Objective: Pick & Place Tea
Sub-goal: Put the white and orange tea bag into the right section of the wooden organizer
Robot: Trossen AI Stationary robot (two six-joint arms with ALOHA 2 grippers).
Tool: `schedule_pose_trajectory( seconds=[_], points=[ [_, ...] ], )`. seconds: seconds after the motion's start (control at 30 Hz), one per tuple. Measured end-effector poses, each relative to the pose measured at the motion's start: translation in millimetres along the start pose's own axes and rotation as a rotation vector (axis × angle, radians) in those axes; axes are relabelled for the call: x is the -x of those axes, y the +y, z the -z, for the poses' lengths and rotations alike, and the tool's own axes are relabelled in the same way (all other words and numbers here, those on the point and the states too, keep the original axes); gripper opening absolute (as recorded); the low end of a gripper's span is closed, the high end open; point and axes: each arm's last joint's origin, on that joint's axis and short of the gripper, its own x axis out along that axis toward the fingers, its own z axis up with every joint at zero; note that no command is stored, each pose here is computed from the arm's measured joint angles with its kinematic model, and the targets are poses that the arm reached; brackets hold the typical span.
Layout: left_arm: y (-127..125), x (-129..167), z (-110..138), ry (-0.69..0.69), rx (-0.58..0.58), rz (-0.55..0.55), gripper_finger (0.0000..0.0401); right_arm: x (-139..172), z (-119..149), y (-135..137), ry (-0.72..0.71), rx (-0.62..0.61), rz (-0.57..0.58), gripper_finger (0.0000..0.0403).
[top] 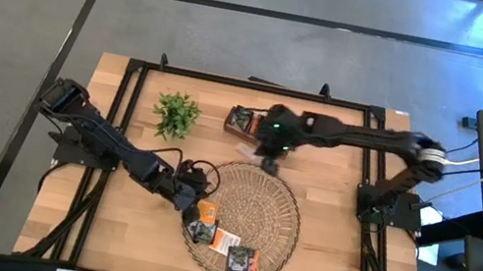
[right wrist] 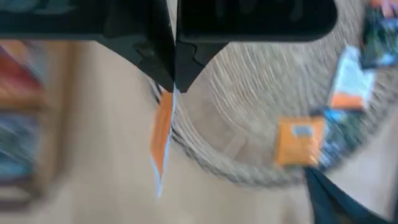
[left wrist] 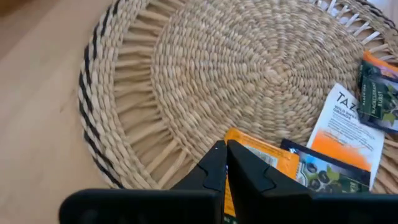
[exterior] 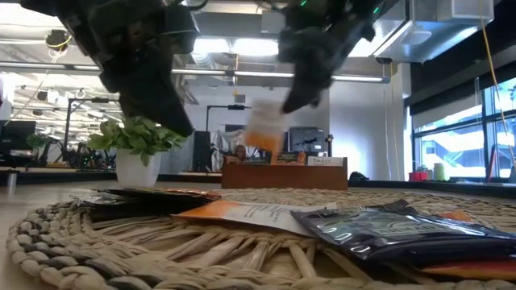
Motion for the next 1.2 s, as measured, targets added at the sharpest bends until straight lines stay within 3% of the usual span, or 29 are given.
schedule_pose_trajectory(
  seconds=[0.1, 0.23, 0.3, 0.67, 1.2],
  points=[
    [0, -1, -2, -0.015, -0.02, 0.009, 0.0008, 31, 6, 2, 0.032, -0.008, 0.117, 0.0004],
    [1, -1, -4, -0.019, -0.05, 0.006, 0.001, 58, 16, -3, 0.101, -0.025, 0.36, 0.0004],
    [2, -2, -5, -0.021, -0.063, 0.001, 0.0012, 64, 21, -8, 0.13, -0.04, 0.405, 0.0004],
    [4, -3, -6, -0.019, -0.063, -0.006, 0.0009, 39, 62, -50, 0.176, -0.162, 0.409, 0.0003],
    [4, -2, -6, -0.02, -0.063, -0.007, 0.001, 21, 88, -59, 0.164, -0.192, 0.37, 0.0005]
  ],
)
